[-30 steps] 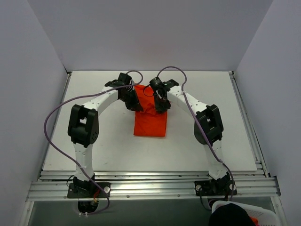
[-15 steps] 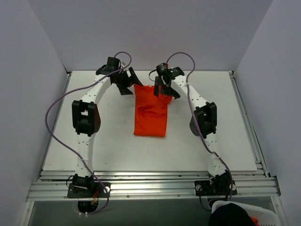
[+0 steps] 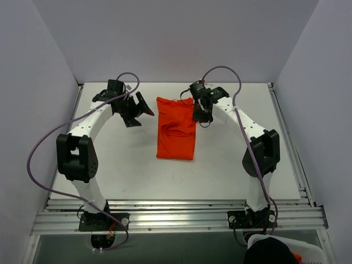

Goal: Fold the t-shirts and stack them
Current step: Fold the tshirt

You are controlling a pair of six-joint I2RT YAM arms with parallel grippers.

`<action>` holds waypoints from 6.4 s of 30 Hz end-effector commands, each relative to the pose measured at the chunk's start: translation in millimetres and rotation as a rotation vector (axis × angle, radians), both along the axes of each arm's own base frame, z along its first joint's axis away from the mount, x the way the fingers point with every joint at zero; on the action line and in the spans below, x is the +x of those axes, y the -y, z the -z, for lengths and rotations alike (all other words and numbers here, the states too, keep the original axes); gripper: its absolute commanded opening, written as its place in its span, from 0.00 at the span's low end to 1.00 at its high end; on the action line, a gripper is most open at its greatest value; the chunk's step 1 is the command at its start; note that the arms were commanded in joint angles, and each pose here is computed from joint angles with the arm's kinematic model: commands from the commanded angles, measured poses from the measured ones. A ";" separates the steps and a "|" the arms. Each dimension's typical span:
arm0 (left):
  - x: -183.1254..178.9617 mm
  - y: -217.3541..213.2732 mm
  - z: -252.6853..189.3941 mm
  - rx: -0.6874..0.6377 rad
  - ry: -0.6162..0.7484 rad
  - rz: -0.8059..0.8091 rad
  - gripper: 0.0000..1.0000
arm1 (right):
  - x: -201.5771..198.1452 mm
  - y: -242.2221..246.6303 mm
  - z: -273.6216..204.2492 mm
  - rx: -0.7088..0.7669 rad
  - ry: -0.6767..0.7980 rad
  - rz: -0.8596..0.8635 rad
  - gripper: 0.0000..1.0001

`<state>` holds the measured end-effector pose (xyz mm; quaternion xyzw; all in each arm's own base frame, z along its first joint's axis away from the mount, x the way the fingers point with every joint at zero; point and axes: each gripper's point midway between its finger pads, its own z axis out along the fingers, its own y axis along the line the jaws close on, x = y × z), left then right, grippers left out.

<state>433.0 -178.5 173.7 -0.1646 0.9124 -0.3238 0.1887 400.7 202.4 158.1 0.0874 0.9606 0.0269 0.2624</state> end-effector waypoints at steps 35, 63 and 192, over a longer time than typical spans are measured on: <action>-81.0 39.7 115.8 -0.030 -0.138 -0.071 0.97 | -119.5 -27.8 130.0 0.034 -0.189 0.016 0.50; -106.9 45.7 150.4 0.094 -0.159 -0.128 0.75 | -136.6 -16.8 156.4 0.007 -0.241 0.029 0.04; 125.9 -169.9 83.4 -0.080 -0.025 -0.267 0.94 | 15.1 -34.4 -61.6 0.364 0.272 -0.058 1.00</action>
